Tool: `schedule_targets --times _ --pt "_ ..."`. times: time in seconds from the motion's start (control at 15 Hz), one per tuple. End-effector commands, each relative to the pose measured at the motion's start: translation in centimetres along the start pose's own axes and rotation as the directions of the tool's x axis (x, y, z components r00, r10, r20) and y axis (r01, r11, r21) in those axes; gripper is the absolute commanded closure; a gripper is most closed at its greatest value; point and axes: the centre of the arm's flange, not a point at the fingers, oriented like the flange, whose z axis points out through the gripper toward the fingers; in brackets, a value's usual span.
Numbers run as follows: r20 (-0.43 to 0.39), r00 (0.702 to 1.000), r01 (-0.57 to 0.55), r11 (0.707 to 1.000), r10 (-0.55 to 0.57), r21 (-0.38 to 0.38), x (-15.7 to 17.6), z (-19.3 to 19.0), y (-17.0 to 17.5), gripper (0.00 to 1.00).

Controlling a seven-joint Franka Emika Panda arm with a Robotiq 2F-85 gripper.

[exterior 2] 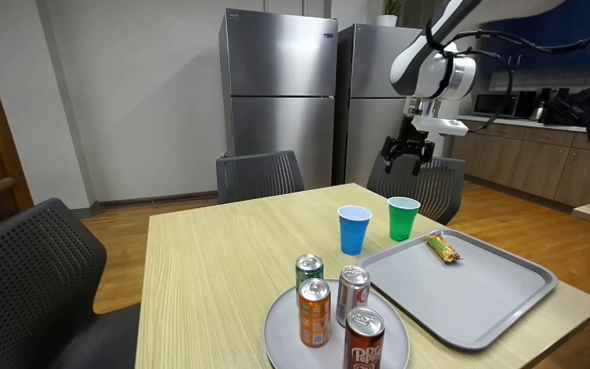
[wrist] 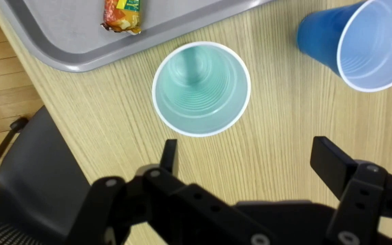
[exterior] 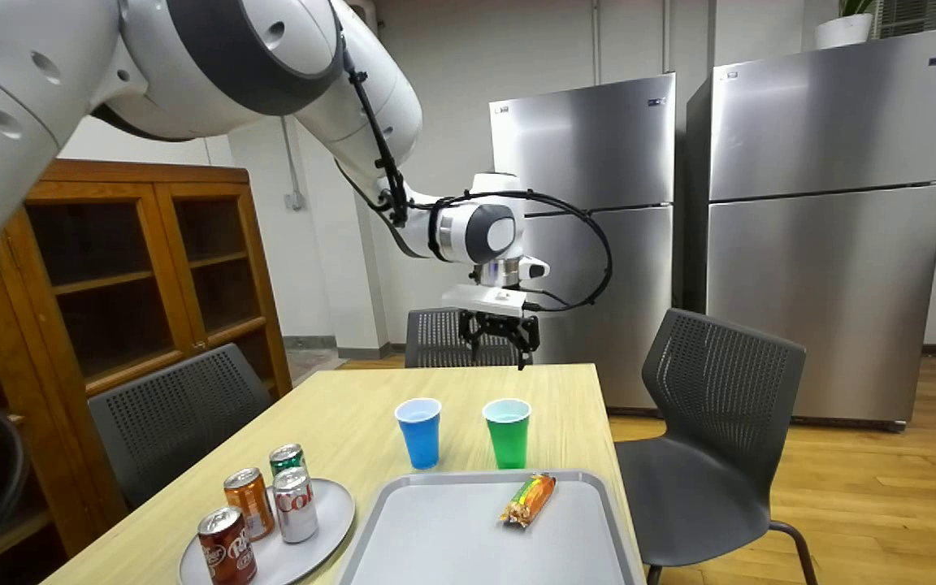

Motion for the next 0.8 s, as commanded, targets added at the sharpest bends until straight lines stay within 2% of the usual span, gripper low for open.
schedule_targets --times 0.0,0.27,0.73 --pt "0.056 0.995 0.076 0.995 -0.079 0.061 -3.2 -1.0 1.4 0.0" --pt "0.11 0.986 0.123 0.991 -0.128 0.055 -5.5 0.0 2.8 0.0" --pt "0.155 0.979 0.137 0.991 -0.136 0.006 -8.1 2.6 4.2 0.0"
